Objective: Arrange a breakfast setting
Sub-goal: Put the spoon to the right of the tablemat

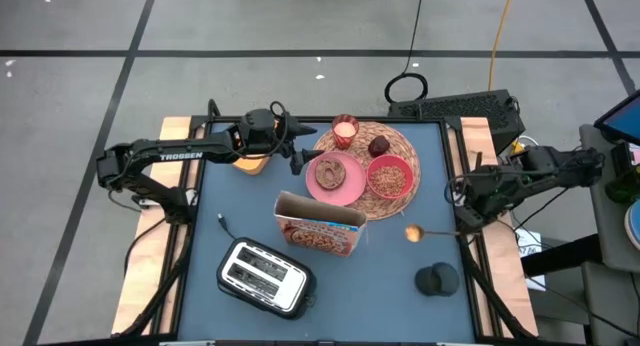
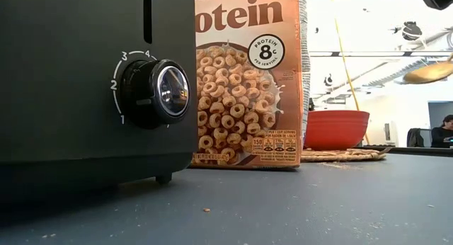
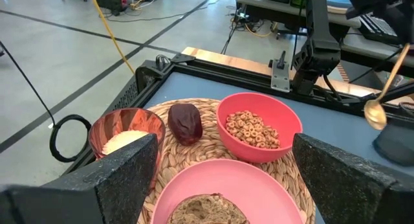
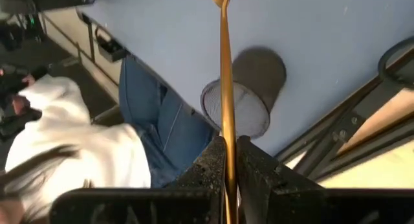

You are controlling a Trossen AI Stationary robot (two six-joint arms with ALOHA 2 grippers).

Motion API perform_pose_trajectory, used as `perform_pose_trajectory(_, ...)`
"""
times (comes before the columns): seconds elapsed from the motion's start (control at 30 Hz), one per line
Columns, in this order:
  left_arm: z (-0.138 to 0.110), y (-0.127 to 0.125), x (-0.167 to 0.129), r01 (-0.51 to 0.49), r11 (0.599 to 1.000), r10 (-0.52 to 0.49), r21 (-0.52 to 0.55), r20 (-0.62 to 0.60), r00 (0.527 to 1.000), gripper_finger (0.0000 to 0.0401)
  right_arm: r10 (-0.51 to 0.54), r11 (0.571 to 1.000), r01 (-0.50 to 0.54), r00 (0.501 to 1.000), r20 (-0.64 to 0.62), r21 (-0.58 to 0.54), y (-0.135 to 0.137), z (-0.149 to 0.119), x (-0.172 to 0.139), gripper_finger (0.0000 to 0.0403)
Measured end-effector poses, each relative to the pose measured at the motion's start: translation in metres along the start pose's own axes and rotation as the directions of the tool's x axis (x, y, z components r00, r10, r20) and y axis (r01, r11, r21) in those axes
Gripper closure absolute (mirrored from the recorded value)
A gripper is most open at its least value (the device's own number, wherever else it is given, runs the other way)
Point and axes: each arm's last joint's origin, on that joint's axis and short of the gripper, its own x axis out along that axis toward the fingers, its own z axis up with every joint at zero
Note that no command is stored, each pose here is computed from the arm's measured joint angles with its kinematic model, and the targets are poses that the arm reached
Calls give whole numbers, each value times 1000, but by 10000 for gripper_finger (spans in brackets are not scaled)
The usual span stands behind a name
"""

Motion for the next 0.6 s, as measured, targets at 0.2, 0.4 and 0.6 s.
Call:
perform_pose_trajectory(0.2,0,0,0,0,1000,0,0,0,1000,38,-18,1000,15,993,114,28,-1,3,0,383)
perform_pose_trajectory(0.4,0,0,0,1,1000,-1,-3,0,1000,38,-69,996,55,977,201,72,-5,5,-1,383)
perform_pose_trajectory(0.6,0,0,0,0,1000,0,-3,-1,1000,38,-96,995,76,919,383,67,-7,10,-3,383)
